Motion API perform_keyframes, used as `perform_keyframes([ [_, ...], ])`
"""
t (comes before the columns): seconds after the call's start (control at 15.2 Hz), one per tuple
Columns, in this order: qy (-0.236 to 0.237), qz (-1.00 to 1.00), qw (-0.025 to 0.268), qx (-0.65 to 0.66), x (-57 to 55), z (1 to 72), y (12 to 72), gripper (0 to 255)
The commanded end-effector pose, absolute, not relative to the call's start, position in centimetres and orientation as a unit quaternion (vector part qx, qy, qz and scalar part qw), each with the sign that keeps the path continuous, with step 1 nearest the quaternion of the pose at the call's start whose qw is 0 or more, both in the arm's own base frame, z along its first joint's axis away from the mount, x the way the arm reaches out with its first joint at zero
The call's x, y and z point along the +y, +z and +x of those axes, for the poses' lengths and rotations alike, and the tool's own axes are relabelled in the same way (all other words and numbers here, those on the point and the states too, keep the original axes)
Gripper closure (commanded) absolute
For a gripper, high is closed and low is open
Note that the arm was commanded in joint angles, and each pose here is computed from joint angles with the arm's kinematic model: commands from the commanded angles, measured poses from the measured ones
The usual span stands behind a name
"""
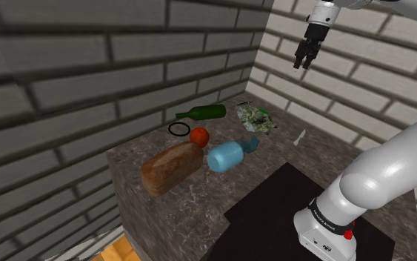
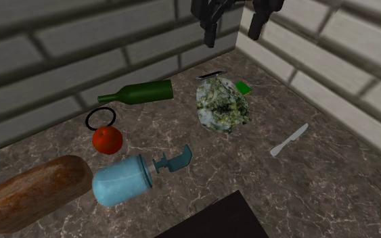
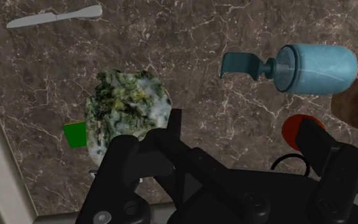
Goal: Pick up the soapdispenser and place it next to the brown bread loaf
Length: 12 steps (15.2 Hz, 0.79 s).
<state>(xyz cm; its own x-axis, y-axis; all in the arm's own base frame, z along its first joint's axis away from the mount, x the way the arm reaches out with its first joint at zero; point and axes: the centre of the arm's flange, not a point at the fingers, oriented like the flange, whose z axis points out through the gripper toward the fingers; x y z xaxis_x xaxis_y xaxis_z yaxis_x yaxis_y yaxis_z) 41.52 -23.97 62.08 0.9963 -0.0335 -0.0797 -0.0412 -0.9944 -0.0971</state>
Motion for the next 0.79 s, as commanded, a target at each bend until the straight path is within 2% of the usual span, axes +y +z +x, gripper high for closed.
perform_keyframes([
  [0.0,0.034,-0.998,0.046,0.023,-22.5,41.5,59.8,0],
  [0.73,0.010,-0.998,0.029,0.046,-16.1,41.8,46.6,0],
])
